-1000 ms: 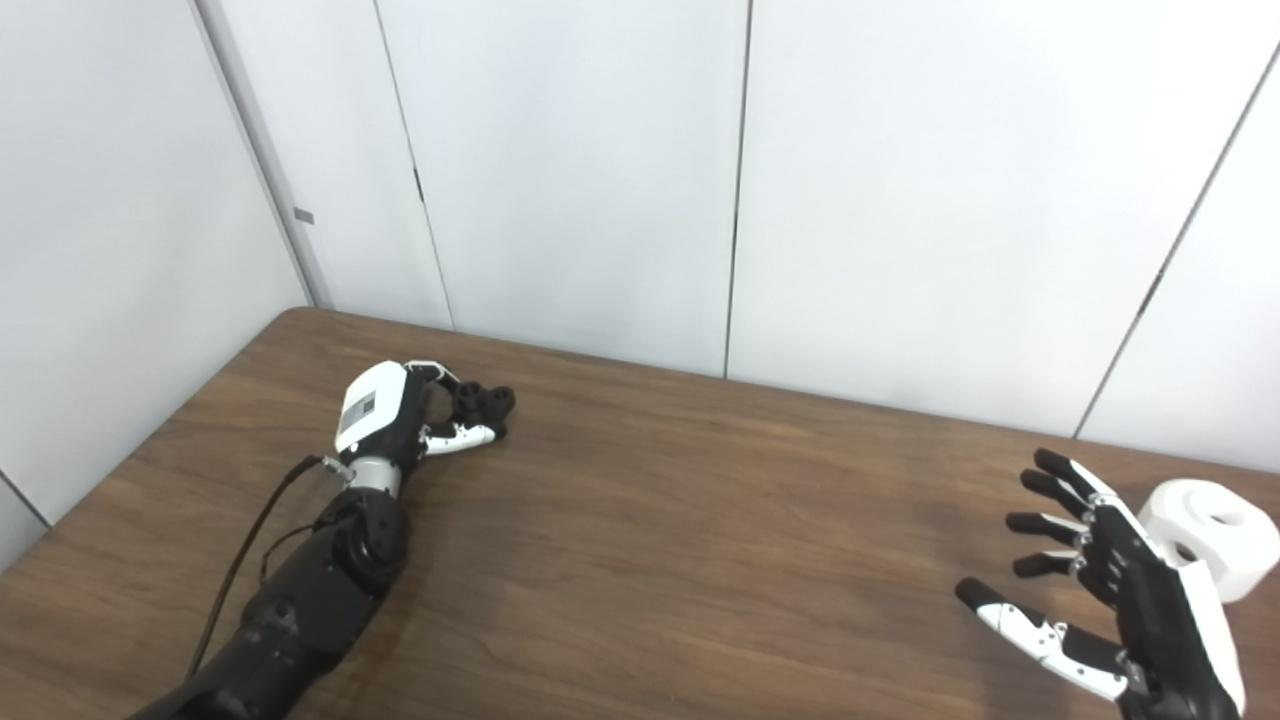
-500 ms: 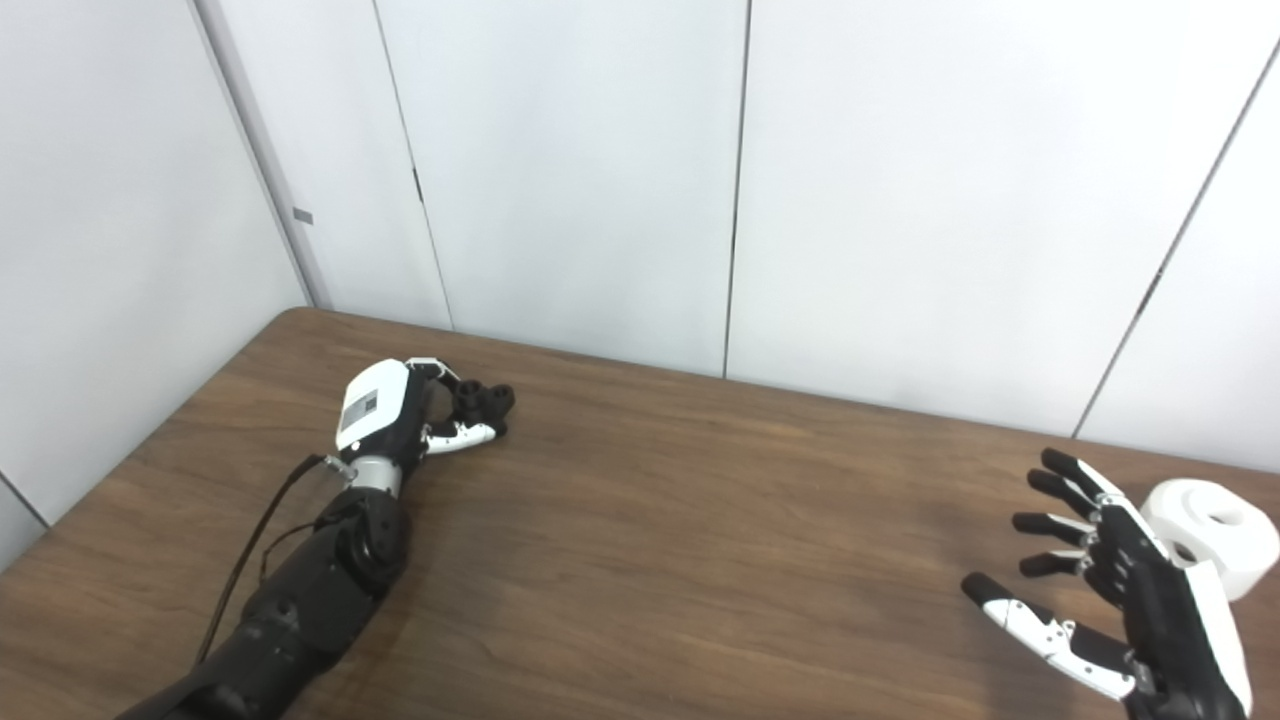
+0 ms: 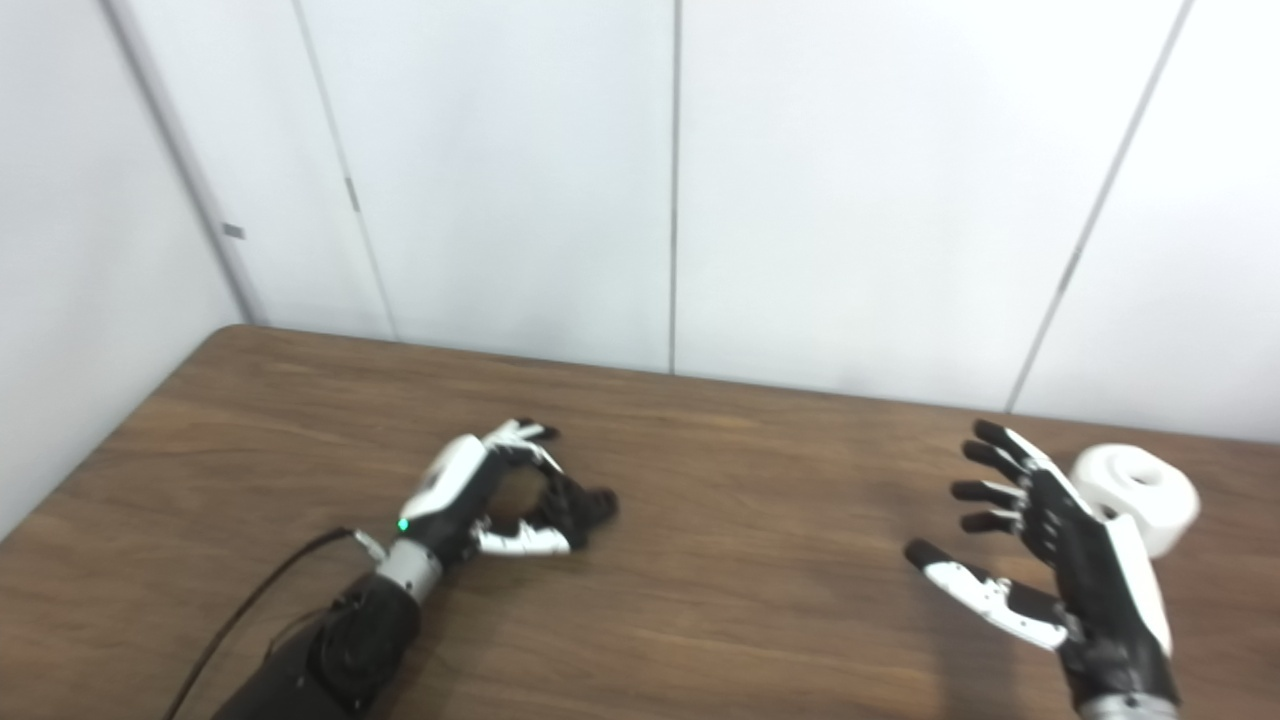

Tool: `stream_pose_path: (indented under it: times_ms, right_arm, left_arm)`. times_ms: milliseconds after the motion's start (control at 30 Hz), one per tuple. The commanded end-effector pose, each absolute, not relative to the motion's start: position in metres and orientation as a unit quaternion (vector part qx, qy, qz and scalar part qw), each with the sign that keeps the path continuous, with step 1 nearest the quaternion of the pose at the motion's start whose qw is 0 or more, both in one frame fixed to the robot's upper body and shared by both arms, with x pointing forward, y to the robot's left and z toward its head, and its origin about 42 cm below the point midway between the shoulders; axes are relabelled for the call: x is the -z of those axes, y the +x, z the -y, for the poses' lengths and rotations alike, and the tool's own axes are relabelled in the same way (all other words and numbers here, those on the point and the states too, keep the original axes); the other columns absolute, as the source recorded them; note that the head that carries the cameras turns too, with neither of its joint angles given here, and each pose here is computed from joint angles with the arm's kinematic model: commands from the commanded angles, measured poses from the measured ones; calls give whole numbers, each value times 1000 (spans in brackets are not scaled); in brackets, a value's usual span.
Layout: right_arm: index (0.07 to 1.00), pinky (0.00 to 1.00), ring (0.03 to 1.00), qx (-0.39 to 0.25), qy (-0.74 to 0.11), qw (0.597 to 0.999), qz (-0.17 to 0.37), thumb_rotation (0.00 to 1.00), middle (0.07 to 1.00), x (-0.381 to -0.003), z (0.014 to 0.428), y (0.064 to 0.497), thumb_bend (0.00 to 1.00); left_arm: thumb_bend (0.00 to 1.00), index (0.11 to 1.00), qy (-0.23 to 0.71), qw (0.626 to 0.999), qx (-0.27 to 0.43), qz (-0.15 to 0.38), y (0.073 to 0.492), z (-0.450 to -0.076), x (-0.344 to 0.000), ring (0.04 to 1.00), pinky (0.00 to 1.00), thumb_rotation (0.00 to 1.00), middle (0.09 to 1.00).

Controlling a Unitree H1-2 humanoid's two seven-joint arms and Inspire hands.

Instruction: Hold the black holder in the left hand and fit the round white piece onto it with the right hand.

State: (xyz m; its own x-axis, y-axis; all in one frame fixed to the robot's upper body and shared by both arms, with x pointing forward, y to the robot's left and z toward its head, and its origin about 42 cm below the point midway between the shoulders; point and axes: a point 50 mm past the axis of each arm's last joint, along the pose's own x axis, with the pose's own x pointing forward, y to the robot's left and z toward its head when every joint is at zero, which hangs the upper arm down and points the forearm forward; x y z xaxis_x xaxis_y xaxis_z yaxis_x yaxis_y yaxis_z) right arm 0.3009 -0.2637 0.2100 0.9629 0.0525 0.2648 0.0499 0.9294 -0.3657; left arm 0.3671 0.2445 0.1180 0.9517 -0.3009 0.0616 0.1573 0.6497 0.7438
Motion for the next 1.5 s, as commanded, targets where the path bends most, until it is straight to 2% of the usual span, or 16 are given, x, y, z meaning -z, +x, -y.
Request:
stream_pose_path:
  times_ms: [0, 167, 367, 600, 700, 867, 1100, 1300, 1467]
  right_arm:
    - [843, 608, 707, 8, -199, 963, 183, 257, 817, -225, 264, 307, 504]
    - [836, 600, 699, 11, -207, 960, 188, 318, 810, -224, 266, 308, 528]
    - [835, 580, 693, 11, -205, 959, 194, 364, 812, -225, 268, 311, 543]
    - [844, 558, 708, 8, -194, 960, 203, 439, 826, -227, 273, 310, 569]
    - [843, 552, 710, 9, -197, 959, 205, 454, 827, -228, 274, 309, 583]
    - [841, 544, 706, 11, -198, 958, 209, 425, 824, -232, 275, 309, 571]
    - [829, 572, 712, 19, -205, 953, 223, 418, 816, -249, 279, 310, 606]
    - [823, 589, 716, 48, -270, 932, 238, 393, 820, -279, 303, 317, 691]
    - [807, 589, 724, 98, -332, 906, 245, 297, 839, -300, 338, 324, 716]
  left_arm:
    - [524, 481, 404, 892, 183, 83, 356, -232, -114, 991, 972, 60, 900]
    - [524, 481, 398, 876, 253, 102, 342, -207, -112, 986, 892, 58, 896]
    - [524, 481, 422, 838, 329, 105, 331, -183, -85, 981, 915, 59, 897]
    - [524, 480, 507, 775, 359, 115, 321, -166, -56, 962, 884, 62, 874]
    - [524, 480, 519, 767, 361, 111, 321, -165, -51, 959, 878, 61, 871]
    - [524, 479, 520, 767, 361, 109, 321, -167, -50, 962, 887, 61, 874]
    - [524, 480, 537, 757, 349, 131, 318, -172, -46, 939, 868, 60, 854]
    - [525, 481, 558, 743, 349, 120, 317, -181, -45, 939, 887, 60, 860]
    - [525, 481, 555, 748, 342, 124, 315, -190, -41, 923, 853, 58, 849]
